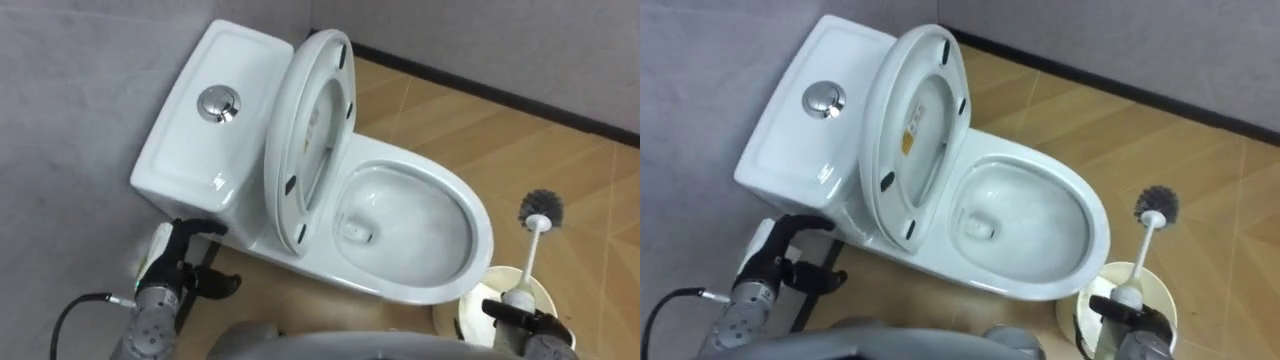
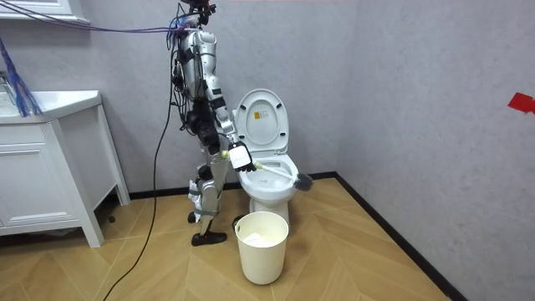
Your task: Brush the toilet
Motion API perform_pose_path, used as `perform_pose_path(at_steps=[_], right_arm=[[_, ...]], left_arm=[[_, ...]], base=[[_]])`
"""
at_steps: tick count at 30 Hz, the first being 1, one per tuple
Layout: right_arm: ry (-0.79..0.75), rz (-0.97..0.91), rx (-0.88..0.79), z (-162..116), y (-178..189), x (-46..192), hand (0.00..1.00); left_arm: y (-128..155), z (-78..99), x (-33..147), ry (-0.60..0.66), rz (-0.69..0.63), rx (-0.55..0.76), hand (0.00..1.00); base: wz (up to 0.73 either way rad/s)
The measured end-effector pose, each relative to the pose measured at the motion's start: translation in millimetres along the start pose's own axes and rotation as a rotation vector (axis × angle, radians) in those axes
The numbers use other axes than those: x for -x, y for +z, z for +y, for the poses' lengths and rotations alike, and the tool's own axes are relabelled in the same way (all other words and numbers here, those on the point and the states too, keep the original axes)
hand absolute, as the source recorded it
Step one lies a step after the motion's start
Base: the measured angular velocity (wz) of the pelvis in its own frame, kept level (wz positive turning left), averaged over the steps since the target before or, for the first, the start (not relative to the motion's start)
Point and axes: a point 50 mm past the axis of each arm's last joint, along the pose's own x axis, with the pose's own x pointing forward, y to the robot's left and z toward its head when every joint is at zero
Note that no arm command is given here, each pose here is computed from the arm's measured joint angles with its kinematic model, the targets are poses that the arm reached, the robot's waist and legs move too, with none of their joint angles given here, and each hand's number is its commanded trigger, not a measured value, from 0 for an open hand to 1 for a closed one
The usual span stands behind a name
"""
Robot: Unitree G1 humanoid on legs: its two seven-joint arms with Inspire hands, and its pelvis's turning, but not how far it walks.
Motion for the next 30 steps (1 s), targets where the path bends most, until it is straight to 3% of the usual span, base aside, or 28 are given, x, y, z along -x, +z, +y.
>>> perform_pose_path(at_steps=[5,11,15,30], right_arm=[[-0.009,-0.017,0.046,-2,-3,0,1.0],[0.01,-0.061,0.118,3,-1,2,1.0],[0.006,-0.056,0.133,1,-3,2,1.0],[0.077,-0.022,0.235,2,-11,1,1.0]], left_arm=[[20,32.2,3.1,0.218,-0.107,-0.041,0.0],[58,52.6,7.3,0.404,-0.336,-0.038,0.0],[72,57.2,6.1,0.442,-0.416,-0.025,0.0],[79,49.3,4.4,0.413,-0.445,-0.038,0.0]], base=[[0.05],[-0.02],[0.02],[0.0]])
